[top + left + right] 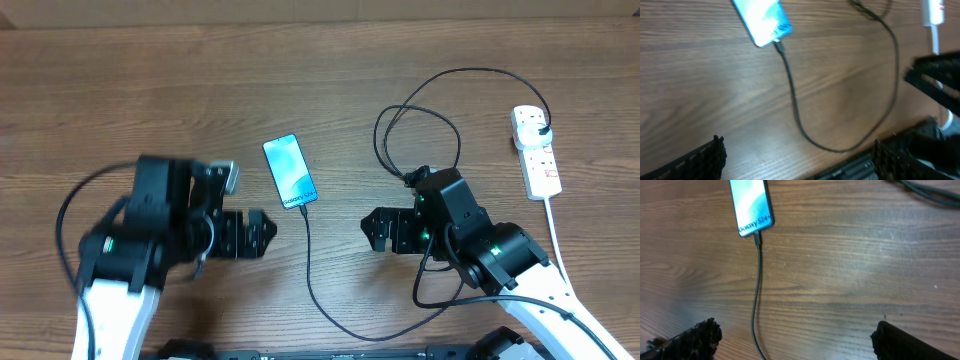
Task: Plug charger to phone and switch on socket
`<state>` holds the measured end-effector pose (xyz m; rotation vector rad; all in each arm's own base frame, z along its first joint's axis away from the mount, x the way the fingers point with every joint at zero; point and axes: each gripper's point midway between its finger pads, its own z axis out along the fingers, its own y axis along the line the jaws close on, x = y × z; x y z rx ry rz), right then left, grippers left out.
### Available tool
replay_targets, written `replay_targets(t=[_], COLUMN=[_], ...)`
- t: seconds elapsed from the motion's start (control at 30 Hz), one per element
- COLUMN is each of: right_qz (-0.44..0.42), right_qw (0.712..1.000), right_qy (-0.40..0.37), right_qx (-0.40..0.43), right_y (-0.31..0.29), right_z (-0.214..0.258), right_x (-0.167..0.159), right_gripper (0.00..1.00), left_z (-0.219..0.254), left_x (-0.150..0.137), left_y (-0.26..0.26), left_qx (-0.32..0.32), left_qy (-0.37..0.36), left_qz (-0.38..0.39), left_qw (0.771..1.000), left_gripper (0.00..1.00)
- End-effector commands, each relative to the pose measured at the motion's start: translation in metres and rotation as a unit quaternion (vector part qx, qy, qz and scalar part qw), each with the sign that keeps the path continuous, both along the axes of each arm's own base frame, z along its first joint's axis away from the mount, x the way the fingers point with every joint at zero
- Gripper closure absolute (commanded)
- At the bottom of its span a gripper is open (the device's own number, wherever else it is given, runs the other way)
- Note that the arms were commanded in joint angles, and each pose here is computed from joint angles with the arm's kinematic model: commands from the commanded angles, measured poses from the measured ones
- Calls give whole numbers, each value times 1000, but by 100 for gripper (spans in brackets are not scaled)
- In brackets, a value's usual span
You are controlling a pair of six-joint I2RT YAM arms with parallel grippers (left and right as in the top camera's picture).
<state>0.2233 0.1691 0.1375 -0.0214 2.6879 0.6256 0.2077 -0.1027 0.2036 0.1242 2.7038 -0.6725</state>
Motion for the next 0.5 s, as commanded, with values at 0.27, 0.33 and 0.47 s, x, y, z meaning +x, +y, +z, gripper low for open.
replay_targets(t=[0.27,0.33,0.47], right_qz=[9,9,9], right_qw=[998,998,998], right_qy=[-66,-65,-65], right_qx=[18,18,17], right_y=[18,18,18], right_z=[22,22,22], right_x=[8,8,8], right_gripper=[0,0,0], left_z=[52,51,49], left_x=[-57,-55,-54], left_y=[-2,5,7], left_qx=[-56,-47,-44], left_qy=[-132,-131,-126], left_qz=[-3,30,38], left_qw=[990,990,990], left_gripper=[0,0,0])
